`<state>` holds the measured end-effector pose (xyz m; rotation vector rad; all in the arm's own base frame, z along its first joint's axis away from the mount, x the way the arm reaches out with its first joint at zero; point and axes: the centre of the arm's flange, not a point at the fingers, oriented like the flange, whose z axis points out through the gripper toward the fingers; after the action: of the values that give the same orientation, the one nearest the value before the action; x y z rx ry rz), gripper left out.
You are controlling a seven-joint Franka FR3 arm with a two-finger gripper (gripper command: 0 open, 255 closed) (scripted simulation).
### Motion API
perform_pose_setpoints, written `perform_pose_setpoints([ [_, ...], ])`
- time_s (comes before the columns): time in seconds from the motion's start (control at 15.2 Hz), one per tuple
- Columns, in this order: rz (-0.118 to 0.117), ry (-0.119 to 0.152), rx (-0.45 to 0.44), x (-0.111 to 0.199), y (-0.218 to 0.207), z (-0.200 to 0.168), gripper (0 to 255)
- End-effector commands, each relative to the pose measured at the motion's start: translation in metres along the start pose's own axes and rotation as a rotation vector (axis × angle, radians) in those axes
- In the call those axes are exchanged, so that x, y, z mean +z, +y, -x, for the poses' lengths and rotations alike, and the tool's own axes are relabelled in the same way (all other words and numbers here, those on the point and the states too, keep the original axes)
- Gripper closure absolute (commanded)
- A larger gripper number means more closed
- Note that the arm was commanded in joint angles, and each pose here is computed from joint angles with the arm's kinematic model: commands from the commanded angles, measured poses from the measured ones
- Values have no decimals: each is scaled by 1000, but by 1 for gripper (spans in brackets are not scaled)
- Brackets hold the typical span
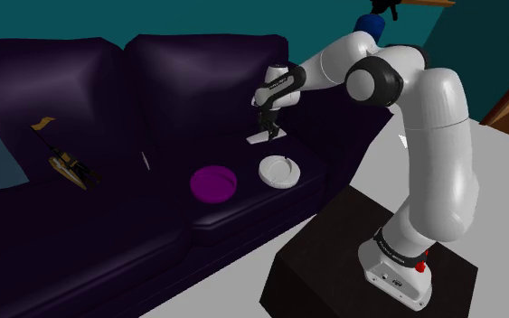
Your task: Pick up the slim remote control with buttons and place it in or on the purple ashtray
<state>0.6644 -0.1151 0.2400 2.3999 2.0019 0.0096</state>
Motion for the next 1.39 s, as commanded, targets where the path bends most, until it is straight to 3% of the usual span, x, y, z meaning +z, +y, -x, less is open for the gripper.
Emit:
perform_pose_setpoints([
  [0.0, 0, 0, 0, -3, -9, -26, 255],
  [1.32, 0, 0, 0, -8, -76, -282, 255],
])
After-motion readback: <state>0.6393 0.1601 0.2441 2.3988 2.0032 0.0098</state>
